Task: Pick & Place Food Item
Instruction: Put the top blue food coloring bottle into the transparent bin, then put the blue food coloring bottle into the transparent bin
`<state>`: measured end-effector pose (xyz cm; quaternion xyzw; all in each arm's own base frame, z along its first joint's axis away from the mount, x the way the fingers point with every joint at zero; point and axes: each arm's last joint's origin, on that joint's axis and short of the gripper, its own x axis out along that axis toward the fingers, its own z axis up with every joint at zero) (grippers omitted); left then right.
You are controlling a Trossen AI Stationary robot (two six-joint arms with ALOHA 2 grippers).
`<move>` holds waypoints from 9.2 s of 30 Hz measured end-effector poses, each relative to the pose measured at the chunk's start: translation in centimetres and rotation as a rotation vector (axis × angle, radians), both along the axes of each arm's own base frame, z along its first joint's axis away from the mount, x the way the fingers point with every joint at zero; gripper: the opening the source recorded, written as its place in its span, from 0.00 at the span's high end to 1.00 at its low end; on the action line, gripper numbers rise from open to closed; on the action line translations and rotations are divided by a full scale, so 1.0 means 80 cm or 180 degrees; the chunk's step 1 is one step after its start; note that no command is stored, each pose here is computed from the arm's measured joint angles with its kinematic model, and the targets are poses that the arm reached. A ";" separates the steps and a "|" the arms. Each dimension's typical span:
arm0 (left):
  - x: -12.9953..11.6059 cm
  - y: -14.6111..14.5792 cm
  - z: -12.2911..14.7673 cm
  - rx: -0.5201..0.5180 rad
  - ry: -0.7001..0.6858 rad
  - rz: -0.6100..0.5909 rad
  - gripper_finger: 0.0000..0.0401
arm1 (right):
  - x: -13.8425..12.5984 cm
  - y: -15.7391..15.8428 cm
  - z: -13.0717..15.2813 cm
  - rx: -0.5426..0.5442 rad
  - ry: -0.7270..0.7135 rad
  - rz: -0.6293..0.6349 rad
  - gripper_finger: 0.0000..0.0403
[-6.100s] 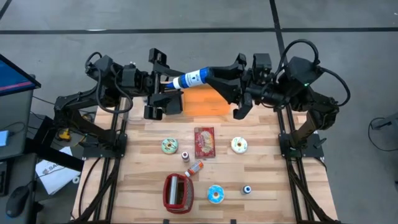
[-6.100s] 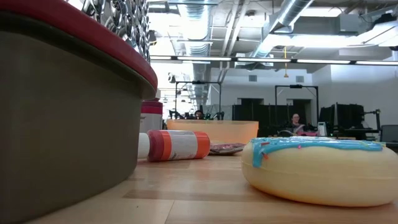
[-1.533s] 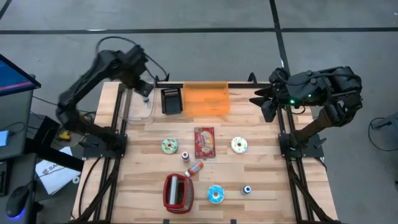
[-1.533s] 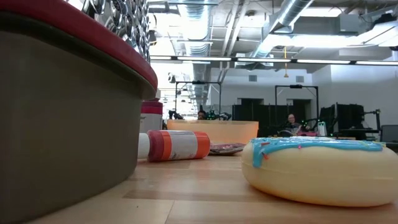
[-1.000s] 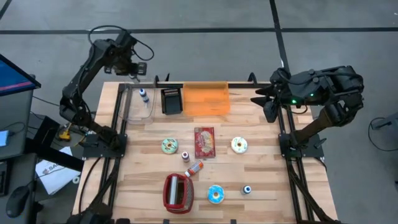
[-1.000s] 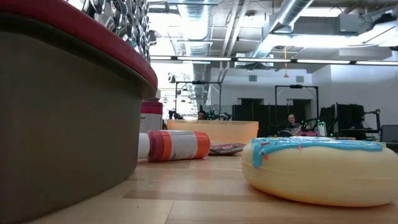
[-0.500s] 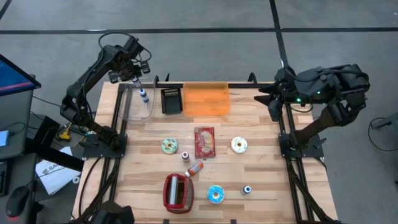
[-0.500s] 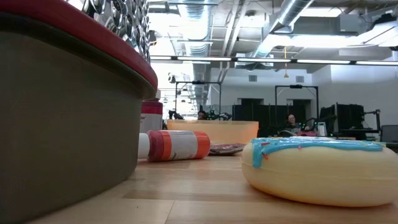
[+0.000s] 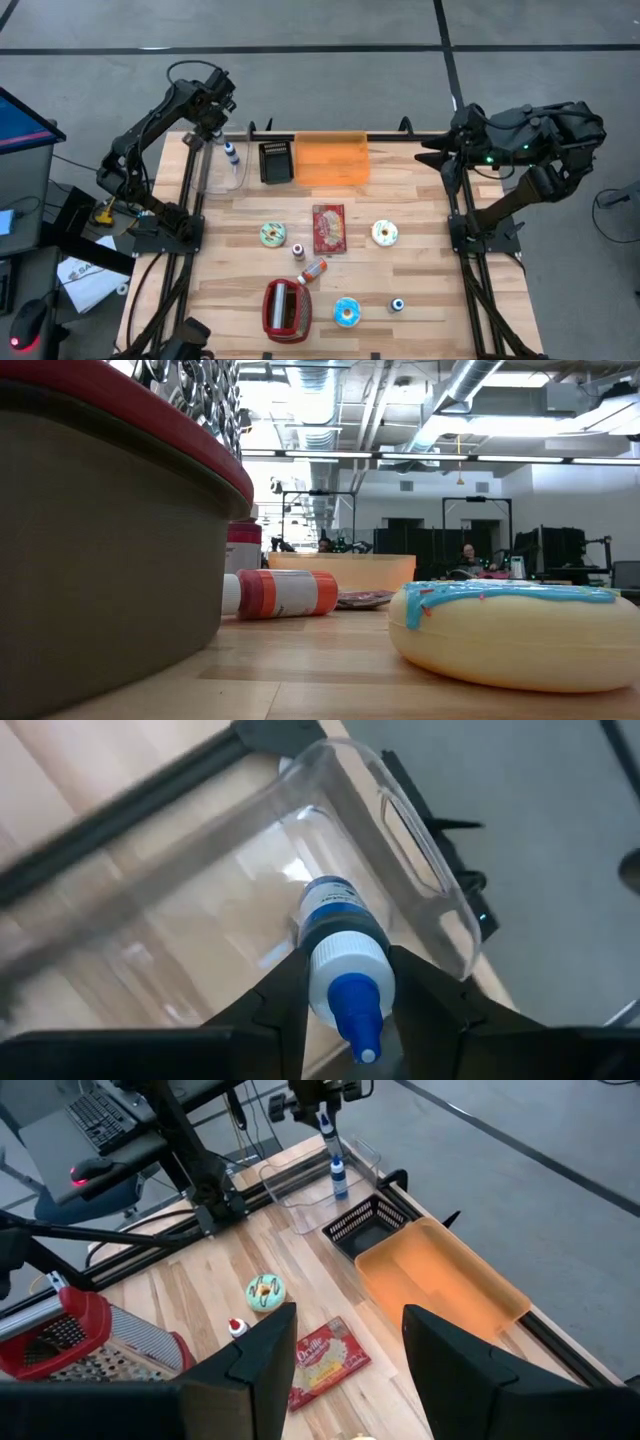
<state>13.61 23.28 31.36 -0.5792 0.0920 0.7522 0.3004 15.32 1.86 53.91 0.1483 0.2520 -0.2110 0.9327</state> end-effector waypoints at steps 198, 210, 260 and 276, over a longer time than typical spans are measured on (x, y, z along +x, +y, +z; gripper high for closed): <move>0.031 -0.205 0.224 0.5976 -0.1143 -0.5252 0.55 | 0.112 0.242 -0.389 0.2293 0.2072 -0.1520 0.57; 0.031 -0.205 0.224 0.5976 -0.1143 -0.5252 0.55 | 0.114 0.237 -0.389 0.2201 0.2118 -0.1481 0.57; -0.016 -0.227 0.223 0.5772 -0.0933 -0.5312 0.58 | 0.152 0.121 -0.335 0.1629 0.2210 -0.0931 0.78; -0.048 -0.228 0.189 0.4586 0.0262 -0.4982 0.67 | 0.239 -0.106 -0.233 0.1112 0.1093 -0.0195 0.78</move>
